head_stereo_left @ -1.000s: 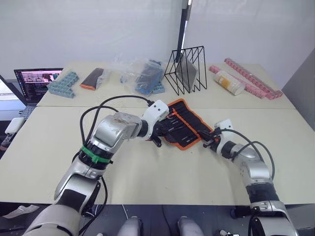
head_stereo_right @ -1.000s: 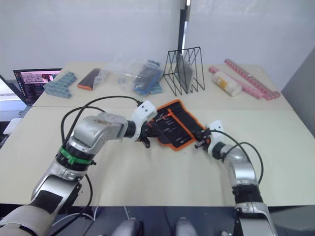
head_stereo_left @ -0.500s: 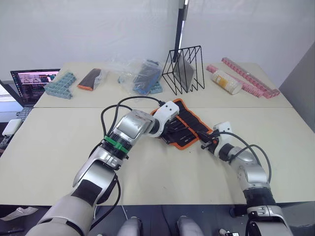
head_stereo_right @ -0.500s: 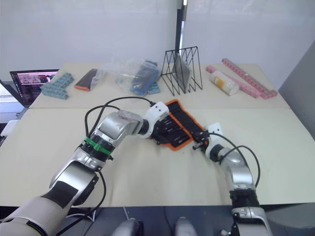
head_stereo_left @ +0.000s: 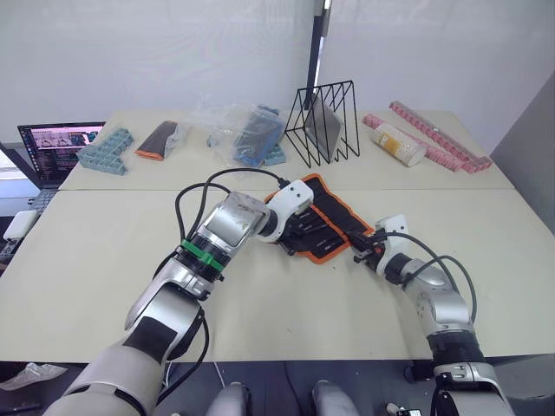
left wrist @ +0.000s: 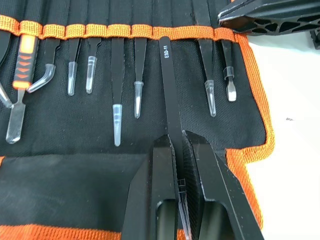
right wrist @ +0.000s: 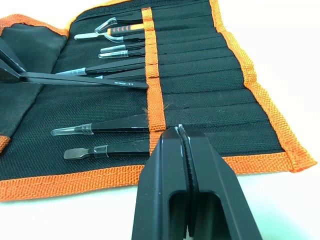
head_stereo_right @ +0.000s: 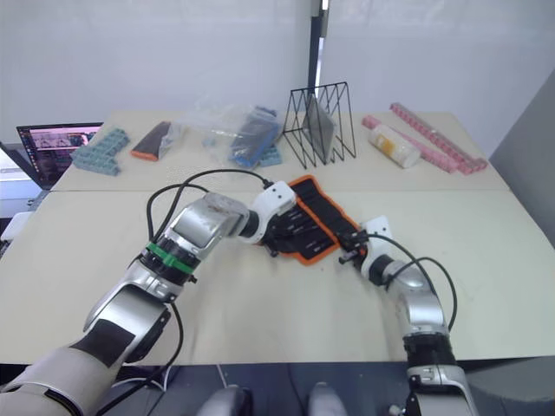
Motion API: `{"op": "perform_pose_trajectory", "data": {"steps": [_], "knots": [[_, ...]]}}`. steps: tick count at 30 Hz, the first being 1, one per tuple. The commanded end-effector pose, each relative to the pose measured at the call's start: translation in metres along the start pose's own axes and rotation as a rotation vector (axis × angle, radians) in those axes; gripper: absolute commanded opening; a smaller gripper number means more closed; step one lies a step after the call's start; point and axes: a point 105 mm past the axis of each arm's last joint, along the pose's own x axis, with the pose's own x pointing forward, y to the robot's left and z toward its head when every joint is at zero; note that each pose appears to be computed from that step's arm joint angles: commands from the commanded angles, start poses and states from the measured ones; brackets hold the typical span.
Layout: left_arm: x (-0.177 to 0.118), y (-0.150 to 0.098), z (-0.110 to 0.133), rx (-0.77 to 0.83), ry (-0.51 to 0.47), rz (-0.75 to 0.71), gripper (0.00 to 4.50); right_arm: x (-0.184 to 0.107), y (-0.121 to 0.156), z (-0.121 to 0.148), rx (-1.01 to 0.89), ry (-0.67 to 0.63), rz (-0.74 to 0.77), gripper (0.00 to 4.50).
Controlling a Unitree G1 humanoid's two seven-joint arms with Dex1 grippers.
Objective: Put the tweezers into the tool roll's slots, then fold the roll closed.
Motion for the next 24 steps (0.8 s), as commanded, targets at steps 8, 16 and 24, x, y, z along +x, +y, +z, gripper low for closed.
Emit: {"op": "perform_pose_trajectory", "data": {"steps": [8,16,24], "knots": [[0.001,-0.003,0.005,0.044,-0.010,0.006,0.03,0.003,0.007,-0.016,0.028,0.049,0.017,0.00],[0.017,-0.004,0.012,0.051,-0.044,-0.007,0.03,0.004,0.010,-0.018,0.031,0.054,0.023,0.00],[0.031,-0.001,0.015,0.139,-0.053,-0.011,0.03,0.008,0.012,-0.026,-0.006,0.095,0.034,0.00]]}}
